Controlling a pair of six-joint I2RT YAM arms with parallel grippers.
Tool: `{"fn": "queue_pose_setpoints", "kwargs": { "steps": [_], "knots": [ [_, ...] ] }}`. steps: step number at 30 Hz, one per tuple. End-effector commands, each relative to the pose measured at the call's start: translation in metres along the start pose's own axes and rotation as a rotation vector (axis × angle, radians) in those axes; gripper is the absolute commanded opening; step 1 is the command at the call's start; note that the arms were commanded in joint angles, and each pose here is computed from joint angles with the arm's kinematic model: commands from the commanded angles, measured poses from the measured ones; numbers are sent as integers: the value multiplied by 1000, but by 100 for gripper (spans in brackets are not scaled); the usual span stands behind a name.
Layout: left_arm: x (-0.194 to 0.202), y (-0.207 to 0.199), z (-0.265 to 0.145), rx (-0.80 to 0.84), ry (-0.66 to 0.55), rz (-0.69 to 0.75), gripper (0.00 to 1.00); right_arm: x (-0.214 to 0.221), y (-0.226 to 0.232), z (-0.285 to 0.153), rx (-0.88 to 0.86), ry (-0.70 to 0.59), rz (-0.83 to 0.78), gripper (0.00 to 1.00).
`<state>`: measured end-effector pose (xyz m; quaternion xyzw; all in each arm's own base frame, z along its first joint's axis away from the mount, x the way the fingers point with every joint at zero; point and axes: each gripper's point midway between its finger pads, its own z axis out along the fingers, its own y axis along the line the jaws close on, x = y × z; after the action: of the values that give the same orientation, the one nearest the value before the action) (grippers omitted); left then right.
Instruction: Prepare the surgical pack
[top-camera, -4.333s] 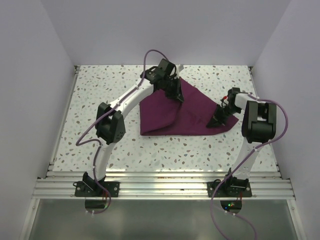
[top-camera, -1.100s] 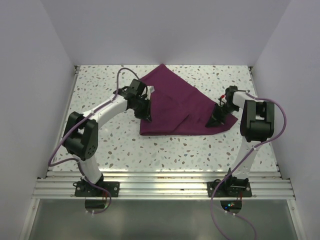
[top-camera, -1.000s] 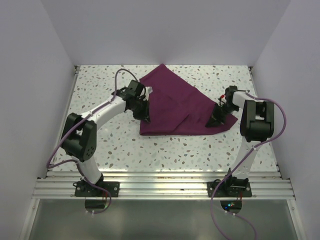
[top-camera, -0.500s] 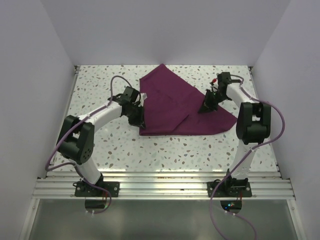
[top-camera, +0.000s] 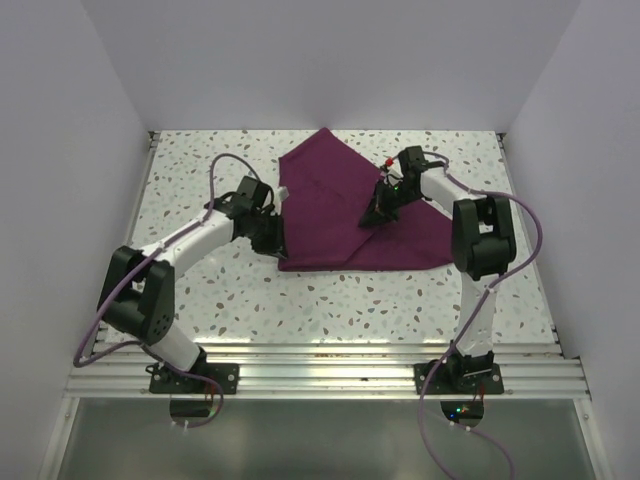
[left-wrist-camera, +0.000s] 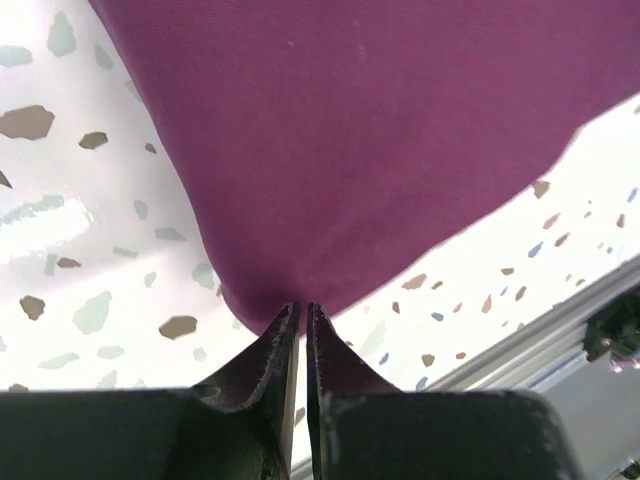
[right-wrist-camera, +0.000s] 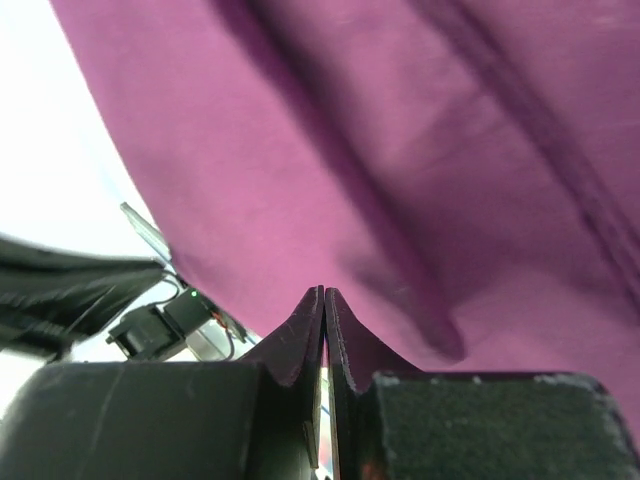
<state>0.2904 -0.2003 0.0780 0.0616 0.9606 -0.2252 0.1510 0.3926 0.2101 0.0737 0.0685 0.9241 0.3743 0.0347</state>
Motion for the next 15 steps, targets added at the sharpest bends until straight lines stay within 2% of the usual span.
{"fn": "queue_pose_setpoints", "kwargs": {
  "steps": [1,6,10,15],
  "knots": [
    [0,-13,-20,78,-57,34,11,0,-7,1,4,13,17,5],
    [5,-23,-18,156,-71,33,9,3,-12,4,15,19,22,5],
    [-10,-34,-20,197,-126,44,8,3,-13,3,20,19,24,5],
    [-4,-31,-2,216,-75,27,8,6,-13,2,27,22,24,5]
  ]
}}
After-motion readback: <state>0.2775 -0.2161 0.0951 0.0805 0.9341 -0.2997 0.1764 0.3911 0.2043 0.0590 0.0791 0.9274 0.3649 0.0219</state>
